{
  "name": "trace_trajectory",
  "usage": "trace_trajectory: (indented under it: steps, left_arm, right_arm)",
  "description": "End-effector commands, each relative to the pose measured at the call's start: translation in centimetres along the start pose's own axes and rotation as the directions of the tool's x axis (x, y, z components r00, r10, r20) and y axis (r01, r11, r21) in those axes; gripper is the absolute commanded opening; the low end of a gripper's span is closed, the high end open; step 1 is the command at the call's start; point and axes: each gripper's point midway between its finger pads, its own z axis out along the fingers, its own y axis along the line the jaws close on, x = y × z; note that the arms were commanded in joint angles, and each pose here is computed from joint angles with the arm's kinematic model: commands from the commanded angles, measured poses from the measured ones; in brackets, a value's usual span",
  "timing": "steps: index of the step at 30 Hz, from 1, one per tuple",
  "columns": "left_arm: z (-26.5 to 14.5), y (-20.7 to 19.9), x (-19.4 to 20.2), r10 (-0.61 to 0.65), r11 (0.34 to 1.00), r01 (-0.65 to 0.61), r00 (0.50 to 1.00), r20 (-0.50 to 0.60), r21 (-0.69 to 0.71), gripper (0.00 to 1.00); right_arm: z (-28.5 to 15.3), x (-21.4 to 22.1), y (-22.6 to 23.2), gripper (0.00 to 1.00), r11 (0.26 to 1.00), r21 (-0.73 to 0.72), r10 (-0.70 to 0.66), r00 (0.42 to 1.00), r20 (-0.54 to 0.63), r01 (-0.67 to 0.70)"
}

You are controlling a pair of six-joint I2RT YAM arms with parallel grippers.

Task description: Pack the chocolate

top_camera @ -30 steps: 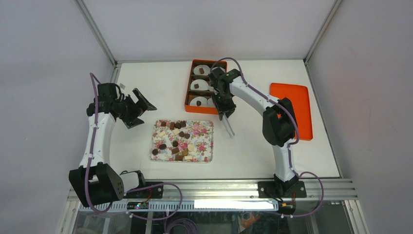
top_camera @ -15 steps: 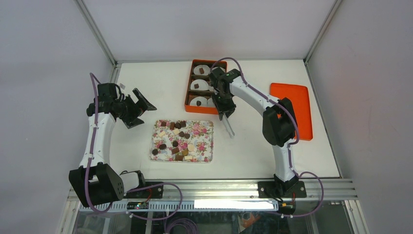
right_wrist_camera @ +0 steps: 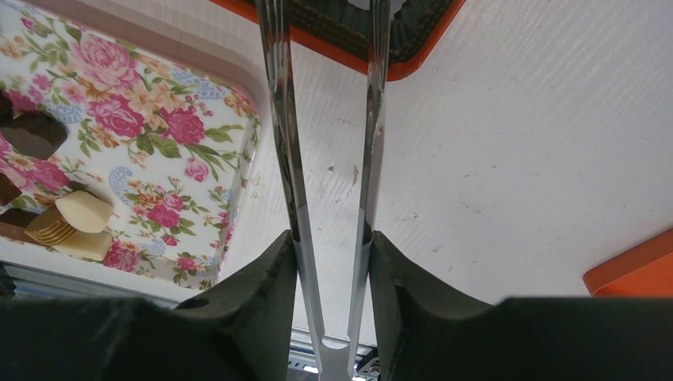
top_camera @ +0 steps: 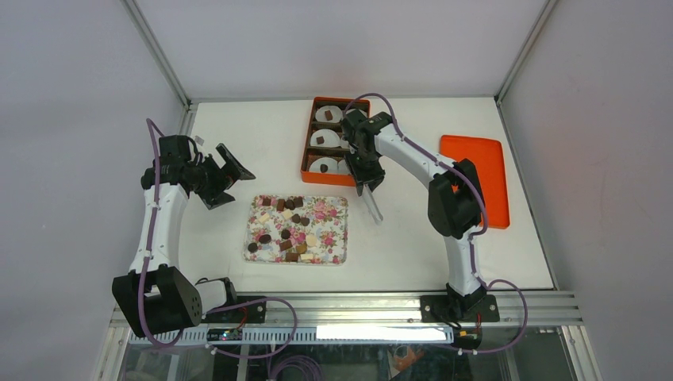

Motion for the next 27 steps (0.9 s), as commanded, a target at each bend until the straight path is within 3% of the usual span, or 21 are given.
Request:
trace_trajectory:
  steps: [1,7,15,20,27]
  left_arm:
    - [-0.5,-0.8,-0.7,0.014,0.999,-0.016,0.999,0.033,0.043,0.99]
    - [-0.4,-0.9,-0.8,0.014,0.999,-0.016,0.999,0.032,0.047,0.99]
    - [-0.1,-0.9,-0.8,0.008,0.999,-0.009,1.000,0.021,0.049,0.99]
    - [0.0,-0.9,-0.7,0.000,0.998,-0.001,1.000,0.017,0.056,0.99]
    - [-0.1,-1.5,-0.5,0.008,0.996,-0.009,1.000,0.009,0.089,0.99]
  right_arm:
    - [-2.2,-1.2,0.0,0.38,1.000,-0.010,0.002,0.997,0.082,-0.001]
    - [-4.6,-1.9,-0.1,0.34,1.000,-0.013,0.010,0.988,0.154,-0.008]
    - [-9.7,-2.3,-6.2,0.34,0.984,0.038,0.153,0.928,0.341,-0.176]
    - [-6.1,1.0,-10.0,0.34,0.941,0.006,0.321,0.897,0.304,-0.339]
    - [-1.3,2.3,-11.0,0.40,0.911,0.022,0.394,0.882,0.259,-0.413]
